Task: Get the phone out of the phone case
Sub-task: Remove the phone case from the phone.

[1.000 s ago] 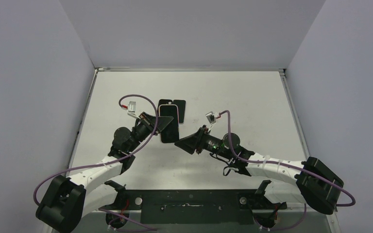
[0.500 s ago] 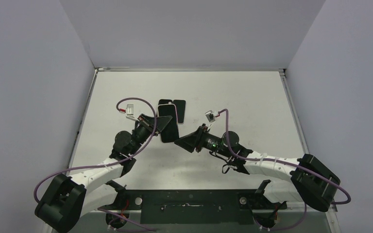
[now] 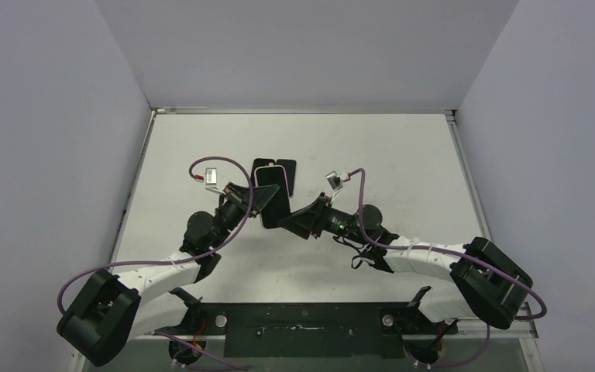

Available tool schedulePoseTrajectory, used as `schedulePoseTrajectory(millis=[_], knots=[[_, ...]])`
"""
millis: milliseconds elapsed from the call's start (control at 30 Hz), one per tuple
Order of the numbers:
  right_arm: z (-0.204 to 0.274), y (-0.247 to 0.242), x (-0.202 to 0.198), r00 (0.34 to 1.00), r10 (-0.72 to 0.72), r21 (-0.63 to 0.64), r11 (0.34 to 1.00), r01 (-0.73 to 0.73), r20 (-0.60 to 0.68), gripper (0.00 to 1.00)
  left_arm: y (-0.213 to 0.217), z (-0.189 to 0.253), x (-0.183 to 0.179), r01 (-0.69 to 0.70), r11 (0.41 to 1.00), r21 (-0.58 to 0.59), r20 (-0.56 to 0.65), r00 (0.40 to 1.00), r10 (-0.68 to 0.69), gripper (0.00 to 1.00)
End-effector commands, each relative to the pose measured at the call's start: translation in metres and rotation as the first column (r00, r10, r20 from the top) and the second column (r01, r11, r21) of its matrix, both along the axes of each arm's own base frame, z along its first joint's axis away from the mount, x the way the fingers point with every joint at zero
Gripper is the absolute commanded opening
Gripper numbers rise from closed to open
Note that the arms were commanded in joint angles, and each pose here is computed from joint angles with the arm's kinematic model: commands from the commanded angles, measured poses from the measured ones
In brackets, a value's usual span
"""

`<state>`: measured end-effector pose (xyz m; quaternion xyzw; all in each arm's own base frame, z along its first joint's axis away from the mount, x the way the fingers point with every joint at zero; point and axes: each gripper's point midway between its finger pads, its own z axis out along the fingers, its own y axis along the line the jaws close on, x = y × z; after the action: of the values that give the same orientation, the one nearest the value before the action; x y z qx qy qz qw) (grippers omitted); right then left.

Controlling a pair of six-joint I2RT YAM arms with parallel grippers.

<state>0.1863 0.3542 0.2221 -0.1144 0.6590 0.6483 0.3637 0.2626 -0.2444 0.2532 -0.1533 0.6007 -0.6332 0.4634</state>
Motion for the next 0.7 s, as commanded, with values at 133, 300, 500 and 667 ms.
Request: schedulePoseTrajectory(millis=[133,300,500,667], knots=[[0.061,0.0,0.012,0.991,-0.032,0.173,0.985,0.009,0.129,0.51,-0.031,0.05,-0.061,0.292,0.952,-0.092,0.137,0.951,-0.279,0.0],[0.074,0.001,0.011,0.988,-0.019,0.203,0.979,-0.012,0.151,0.5,-0.036,0.042,-0.064,0.298,0.953,-0.052,0.148,0.946,-0.288,0.0],[0.089,-0.003,0.019,0.984,-0.033,0.24,0.971,-0.011,0.178,0.48,-0.049,0.036,-0.081,0.366,0.931,-0.011,0.188,0.915,-0.357,0.0],[0.096,-0.008,0.027,0.981,-0.045,0.258,0.966,-0.005,0.19,0.4,-0.059,0.033,-0.096,0.406,0.913,0.05,0.221,0.887,-0.406,0.0]])
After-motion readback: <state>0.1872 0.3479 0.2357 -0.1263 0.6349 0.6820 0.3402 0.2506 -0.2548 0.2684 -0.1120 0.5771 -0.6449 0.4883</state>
